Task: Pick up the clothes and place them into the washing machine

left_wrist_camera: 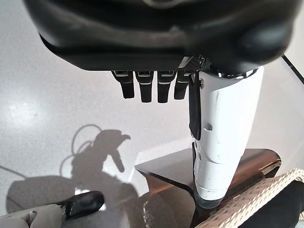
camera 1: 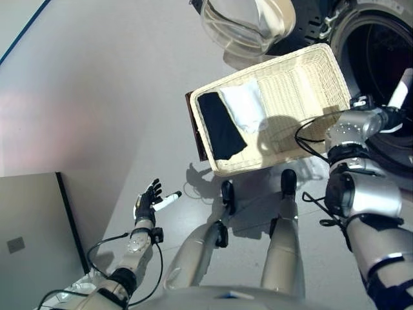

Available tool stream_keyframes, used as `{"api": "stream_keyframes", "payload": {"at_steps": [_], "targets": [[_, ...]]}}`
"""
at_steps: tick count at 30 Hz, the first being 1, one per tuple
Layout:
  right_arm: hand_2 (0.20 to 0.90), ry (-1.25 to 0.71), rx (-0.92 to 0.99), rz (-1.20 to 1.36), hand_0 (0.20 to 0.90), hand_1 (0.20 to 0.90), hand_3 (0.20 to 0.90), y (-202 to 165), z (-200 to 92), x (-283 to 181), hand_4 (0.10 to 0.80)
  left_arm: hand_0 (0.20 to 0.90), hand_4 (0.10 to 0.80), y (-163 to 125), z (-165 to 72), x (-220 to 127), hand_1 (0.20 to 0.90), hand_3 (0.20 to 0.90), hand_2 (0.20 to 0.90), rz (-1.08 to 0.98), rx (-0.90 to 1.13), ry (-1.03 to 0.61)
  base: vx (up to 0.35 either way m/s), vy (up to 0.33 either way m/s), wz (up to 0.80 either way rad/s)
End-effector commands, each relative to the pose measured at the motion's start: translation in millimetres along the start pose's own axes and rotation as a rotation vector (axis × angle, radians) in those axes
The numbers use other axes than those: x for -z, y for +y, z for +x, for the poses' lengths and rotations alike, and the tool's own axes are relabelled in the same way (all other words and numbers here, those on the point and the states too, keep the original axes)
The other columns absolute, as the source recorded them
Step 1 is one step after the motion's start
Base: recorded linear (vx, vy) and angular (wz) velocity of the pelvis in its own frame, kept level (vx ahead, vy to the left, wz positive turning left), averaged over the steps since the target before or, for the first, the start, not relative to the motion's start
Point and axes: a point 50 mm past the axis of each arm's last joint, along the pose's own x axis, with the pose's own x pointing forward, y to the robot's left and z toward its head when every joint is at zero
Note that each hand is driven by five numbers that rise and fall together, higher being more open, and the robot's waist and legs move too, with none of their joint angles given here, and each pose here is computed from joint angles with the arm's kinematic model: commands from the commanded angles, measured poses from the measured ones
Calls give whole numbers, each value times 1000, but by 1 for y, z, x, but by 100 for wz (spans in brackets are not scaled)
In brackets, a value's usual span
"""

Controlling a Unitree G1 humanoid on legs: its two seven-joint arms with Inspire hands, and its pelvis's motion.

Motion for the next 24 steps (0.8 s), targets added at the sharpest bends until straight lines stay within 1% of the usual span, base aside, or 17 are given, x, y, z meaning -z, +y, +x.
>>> {"api": "stream_keyframes", "payload": {"at_steps": [1,2,4,8,10,15,16,18,20,21,22,23,24], "targets": [[900,-112,-219,-248,900,900,900,21,0,-16,800,900,800,35,2,-3,900,900,900,44,-104,-24,-20,-64,-5],[900,-103,-217,-298,900,900,900,19,-1,-11,800,900,800,37,2,-4,900,900,900,41,-109,-26,-22,-66,-3],[900,-101,-282,-429,900,900,900,24,-6,1,800,900,800,41,2,-6,900,900,900,20,-127,-34,-26,-64,0],[900,-148,-448,-787,900,900,900,26,-20,27,800,900,800,51,3,-12,900,900,900,-12,-171,-61,-23,-65,3],[900,-166,-528,-915,900,900,900,27,-27,39,800,900,800,56,2,-13,900,900,900,-14,-186,-72,-12,-39,18],[900,-225,-597,-1136,900,900,900,30,-37,56,800,900,800,65,2,-14,900,900,900,-15,-229,-77,-8,-24,19],[900,-247,-618,-1199,900,900,900,35,-42,61,800,900,800,68,3,-19,900,900,900,-34,-248,-99,-9,-12,26],[900,-249,-591,-1240,900,900,900,32,-41,63,800,900,800,70,4,-24,900,900,900,-87,-272,-117,-5,-5,29],[900,-252,-579,-1246,900,900,900,35,-43,65,800,900,800,69,6,-44,900,900,900,-176,-288,-213,-13,-4,18],[900,-257,-564,-1262,900,900,900,35,-42,64,800,900,800,67,7,-54,900,900,900,-190,-279,-260,-12,-5,10],[900,-257,-564,-1262,900,900,900,35,-42,64,800,900,800,67,7,-54,900,900,900,-189,-279,-260,-10,-1,20],[900,-258,-552,-1264,900,900,900,36,-41,62,800,900,800,66,7,-62,900,900,900,-187,-269,-293,-4,-1,28],[900,-261,-538,-1277,900,900,900,38,-42,62,800,900,800,63,7,-82,900,900,900,-192,-247,-383,-4,-1,28]]}}
